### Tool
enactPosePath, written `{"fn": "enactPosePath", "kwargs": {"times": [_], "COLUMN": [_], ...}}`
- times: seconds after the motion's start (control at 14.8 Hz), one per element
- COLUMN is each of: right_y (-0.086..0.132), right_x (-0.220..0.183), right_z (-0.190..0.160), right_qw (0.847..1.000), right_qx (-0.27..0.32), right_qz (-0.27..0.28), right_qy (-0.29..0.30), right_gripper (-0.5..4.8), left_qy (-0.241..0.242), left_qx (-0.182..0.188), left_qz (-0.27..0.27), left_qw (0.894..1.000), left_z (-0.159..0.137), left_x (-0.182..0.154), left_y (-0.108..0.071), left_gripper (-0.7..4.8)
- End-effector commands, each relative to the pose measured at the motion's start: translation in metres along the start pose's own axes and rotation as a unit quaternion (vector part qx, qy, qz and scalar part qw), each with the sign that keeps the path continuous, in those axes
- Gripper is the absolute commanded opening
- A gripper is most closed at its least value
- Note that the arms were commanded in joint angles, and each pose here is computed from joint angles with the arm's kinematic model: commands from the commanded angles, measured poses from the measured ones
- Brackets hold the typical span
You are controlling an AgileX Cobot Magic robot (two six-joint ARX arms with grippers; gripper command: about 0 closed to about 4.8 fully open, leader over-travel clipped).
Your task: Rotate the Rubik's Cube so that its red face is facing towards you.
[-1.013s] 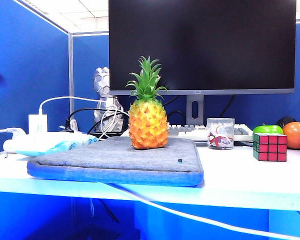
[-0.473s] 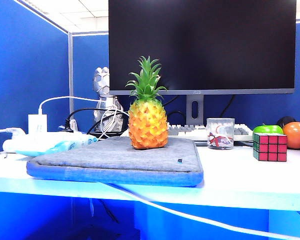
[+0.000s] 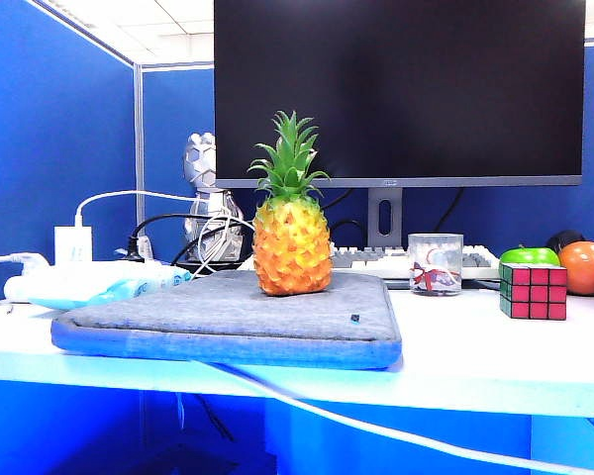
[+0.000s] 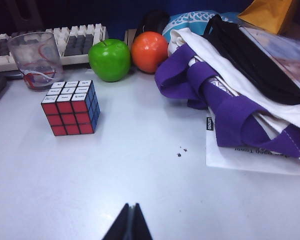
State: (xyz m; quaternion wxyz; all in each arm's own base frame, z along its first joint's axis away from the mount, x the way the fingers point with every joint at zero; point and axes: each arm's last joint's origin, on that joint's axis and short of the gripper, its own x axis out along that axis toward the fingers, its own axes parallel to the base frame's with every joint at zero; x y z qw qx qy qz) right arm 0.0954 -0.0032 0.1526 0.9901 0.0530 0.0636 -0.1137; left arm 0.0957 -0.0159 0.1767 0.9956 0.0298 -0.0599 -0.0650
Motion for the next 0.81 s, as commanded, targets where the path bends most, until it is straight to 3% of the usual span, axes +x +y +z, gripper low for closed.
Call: {"fn": "enactPosePath", "kwargs": {"times": [0.07, 0.81], "right_y": [-0.0064, -0.0076], "right_x": [0.0018, 0.0018], "right_z": [-0.0015, -0.0011], "right_qw": [1.0, 0.999], "right_qx": [0.005, 0.006], "right_qz": [-0.031, -0.04], "right_qy": [-0.001, -0.003], "right_gripper": [-0.06, -0.06], "left_qy": [-0.007, -0.007], "left_qx": [-0.001, -0.001], "left_qz": [-0.002, -0.002], "left_qw": [1.0, 1.0], "left_z": [0.0019, 0.0019], "left_x": [-0.0001, -0.0001], "left_y": [0.0001, 0.0001], "left_gripper": [-0.02, -0.02]}}
